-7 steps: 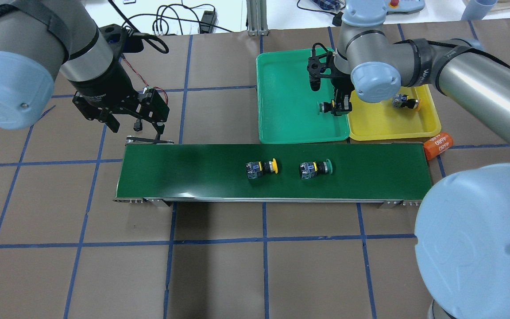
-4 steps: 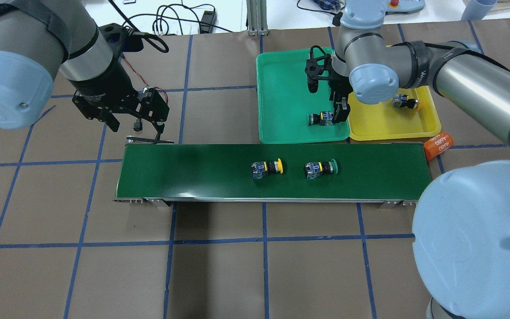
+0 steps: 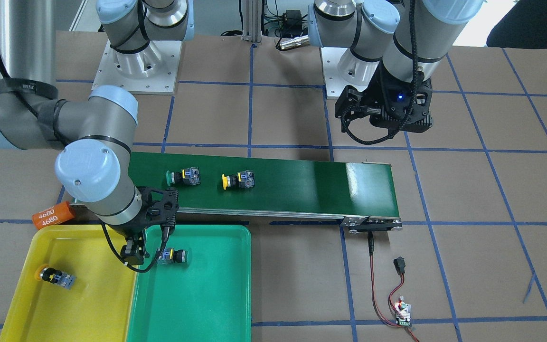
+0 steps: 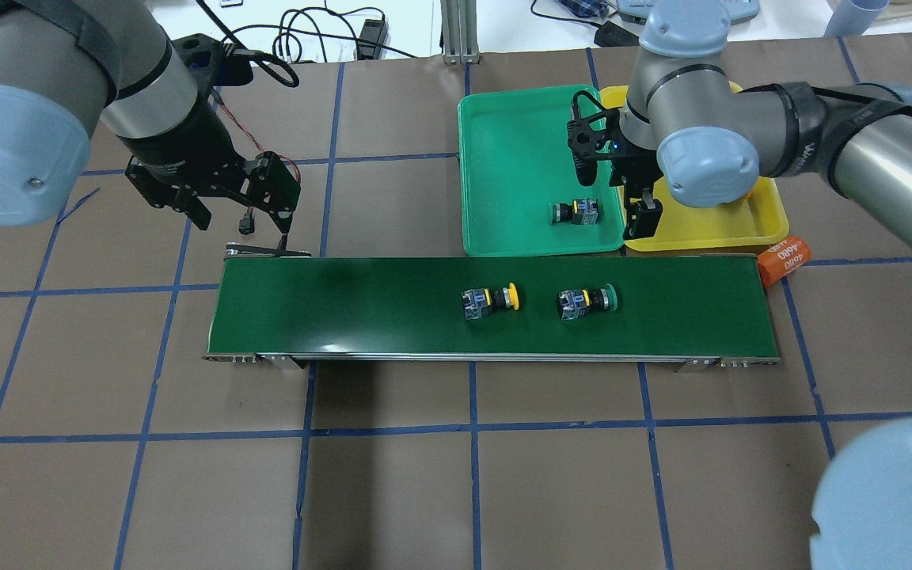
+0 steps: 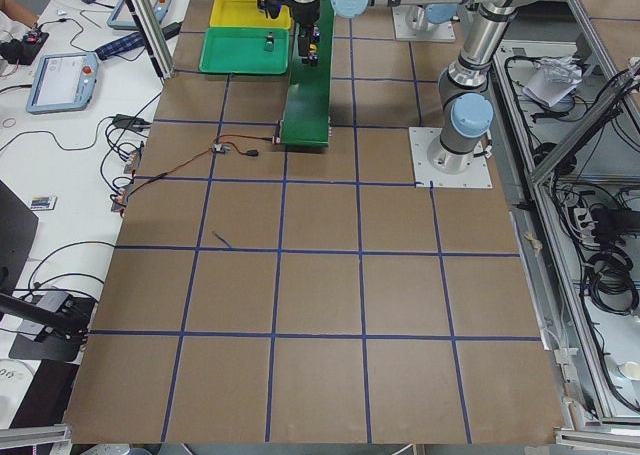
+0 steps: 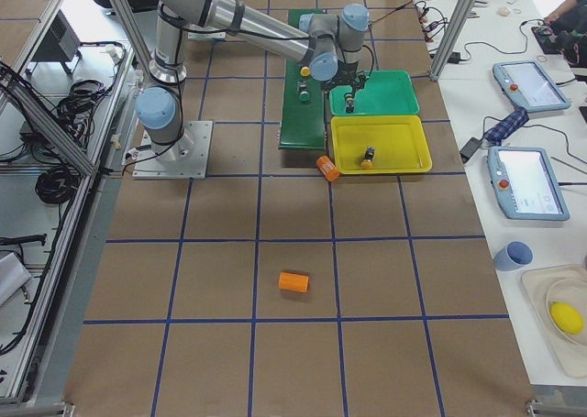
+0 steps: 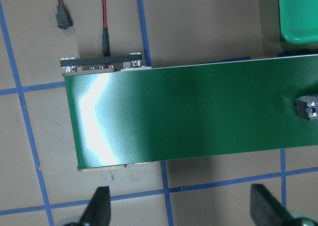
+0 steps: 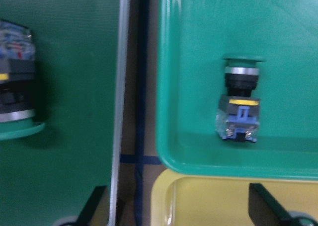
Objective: Sort buttons by color to trays
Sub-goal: 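Move the right gripper back to the belt and grasp the next green button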
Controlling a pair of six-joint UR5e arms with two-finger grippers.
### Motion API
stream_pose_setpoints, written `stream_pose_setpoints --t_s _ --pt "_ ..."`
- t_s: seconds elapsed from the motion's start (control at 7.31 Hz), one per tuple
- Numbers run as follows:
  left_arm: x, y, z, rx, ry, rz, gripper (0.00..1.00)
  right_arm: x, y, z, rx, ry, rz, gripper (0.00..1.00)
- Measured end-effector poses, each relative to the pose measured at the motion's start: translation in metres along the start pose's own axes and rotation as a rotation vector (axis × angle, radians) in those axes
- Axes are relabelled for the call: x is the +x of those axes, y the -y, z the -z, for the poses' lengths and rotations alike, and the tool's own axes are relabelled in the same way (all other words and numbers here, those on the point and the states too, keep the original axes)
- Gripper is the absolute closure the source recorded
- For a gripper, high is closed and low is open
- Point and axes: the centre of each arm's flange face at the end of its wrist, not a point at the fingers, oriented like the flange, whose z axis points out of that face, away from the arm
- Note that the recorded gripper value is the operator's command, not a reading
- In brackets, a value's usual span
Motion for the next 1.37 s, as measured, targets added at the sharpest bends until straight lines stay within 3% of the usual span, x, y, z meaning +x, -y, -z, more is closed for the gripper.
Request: stream_pose_setpoints --t_s 0.27,0.55,1.37 --pt "0.0 0.0 0.0 0.0 0.0 0.0 0.0 -0.058 -0.023 0.0 0.001 0.014 -0.031 0.0" --pt "0.0 -0.001 -0.003 -0.007 -0.003 0.0 0.0 -0.093 -0.027 -0.022 0.002 0.001 -0.046 0.0" --pt "0.001 -0.002 0.002 0.004 -0.003 0.0 0.0 -0.108 -0.022 -0.037 0.018 -0.005 -0.054 0.0"
